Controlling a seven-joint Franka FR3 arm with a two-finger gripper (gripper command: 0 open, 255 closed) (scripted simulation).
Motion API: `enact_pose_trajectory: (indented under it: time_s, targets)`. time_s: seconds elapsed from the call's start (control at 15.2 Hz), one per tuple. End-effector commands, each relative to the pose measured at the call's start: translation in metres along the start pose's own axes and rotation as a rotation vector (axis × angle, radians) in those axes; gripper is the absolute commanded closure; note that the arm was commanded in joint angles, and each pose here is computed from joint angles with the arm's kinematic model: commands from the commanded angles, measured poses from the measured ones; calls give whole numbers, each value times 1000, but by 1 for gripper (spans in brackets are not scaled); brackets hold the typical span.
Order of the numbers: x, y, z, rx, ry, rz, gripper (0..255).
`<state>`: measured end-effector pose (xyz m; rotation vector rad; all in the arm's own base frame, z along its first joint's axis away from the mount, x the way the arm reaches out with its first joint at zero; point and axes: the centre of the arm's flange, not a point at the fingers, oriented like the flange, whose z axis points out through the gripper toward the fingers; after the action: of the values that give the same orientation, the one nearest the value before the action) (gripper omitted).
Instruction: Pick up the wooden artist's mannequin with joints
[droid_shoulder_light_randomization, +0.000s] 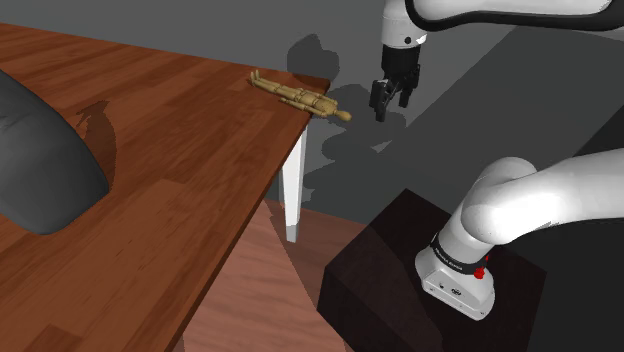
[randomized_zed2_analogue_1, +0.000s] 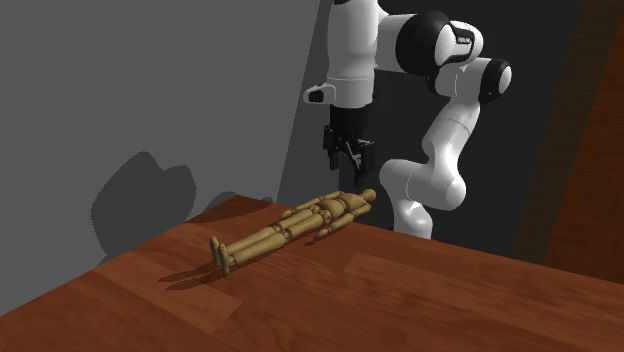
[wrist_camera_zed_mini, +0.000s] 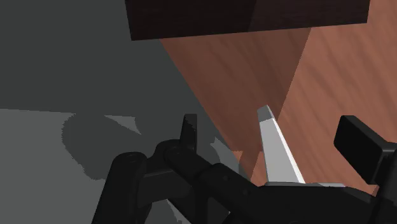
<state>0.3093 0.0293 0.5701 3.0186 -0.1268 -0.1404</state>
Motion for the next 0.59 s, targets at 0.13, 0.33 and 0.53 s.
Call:
enact_pose_trajectory:
  time_s: [0.13,0.33,0.53]
  targets:
    - [20,-12,-8,7,12,-21,0]
    - [49,-31,-21,16,30,-53,0]
    - [77,-50,-34,26,48,-84,0]
